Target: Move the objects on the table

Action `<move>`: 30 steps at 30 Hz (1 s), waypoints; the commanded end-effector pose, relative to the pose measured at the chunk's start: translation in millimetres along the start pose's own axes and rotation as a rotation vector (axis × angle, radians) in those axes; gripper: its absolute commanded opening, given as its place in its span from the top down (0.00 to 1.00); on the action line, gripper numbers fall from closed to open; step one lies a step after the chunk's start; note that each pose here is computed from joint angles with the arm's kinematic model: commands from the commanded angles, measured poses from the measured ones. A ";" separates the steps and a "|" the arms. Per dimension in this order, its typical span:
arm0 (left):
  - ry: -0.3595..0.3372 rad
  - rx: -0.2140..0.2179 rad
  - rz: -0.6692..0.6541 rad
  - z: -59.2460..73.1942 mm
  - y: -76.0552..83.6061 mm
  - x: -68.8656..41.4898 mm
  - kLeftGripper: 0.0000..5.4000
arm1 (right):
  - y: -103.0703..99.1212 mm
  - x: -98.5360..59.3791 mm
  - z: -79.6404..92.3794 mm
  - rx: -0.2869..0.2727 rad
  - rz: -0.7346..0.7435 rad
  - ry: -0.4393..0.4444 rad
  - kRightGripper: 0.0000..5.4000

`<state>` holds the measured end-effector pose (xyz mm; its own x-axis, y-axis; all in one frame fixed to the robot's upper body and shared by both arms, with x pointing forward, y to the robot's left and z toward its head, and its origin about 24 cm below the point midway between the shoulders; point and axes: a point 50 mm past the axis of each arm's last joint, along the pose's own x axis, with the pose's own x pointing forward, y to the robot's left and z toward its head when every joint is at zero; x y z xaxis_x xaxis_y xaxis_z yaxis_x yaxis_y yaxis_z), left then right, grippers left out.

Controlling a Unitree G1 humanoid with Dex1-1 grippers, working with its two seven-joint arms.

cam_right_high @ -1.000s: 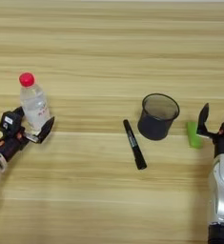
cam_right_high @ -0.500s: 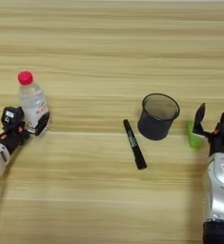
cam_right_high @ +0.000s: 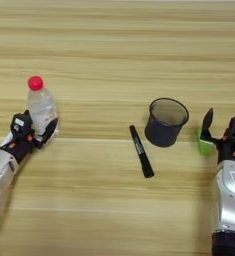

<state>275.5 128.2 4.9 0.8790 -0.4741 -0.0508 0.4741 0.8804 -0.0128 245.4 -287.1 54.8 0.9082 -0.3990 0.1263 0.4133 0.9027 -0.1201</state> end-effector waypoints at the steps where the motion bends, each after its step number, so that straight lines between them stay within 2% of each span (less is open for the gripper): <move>1: 0.003 0.034 -0.077 2.4 -12.9 1.6 0.42 | 4.3 0.1 0.2 0.016 -0.004 0.001 0.00; 5: 0.007 0.036 -0.150 1.6 -27.3 3.3 0.43 | 5.2 -0.6 -0.2 0.020 -0.004 0.003 0.00; 13: 0.038 0.013 -0.299 -7.2 -55.8 5.0 0.43 | 5.4 -1.7 -0.2 0.026 -0.007 0.003 0.00; 20: 0.085 -0.005 -0.370 -14.7 -66.6 5.5 0.43 | 4.9 -2.9 -0.2 0.027 -0.006 0.003 0.00; 24: 0.095 0.002 -0.359 -15.9 -65.2 6.0 0.30 | 4.8 -3.1 -0.6 0.027 -0.006 0.004 0.00; 30: 0.094 0.003 -0.347 -15.9 -64.0 6.6 0.19 | 4.9 -3.4 -1.0 0.026 -0.004 0.006 0.00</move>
<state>251.6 70.1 -6.6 0.6599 -0.7431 -0.1111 0.7443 0.6667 -0.0380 245.3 -282.4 53.4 0.9069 -0.4023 0.1254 0.4151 0.9041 -0.1016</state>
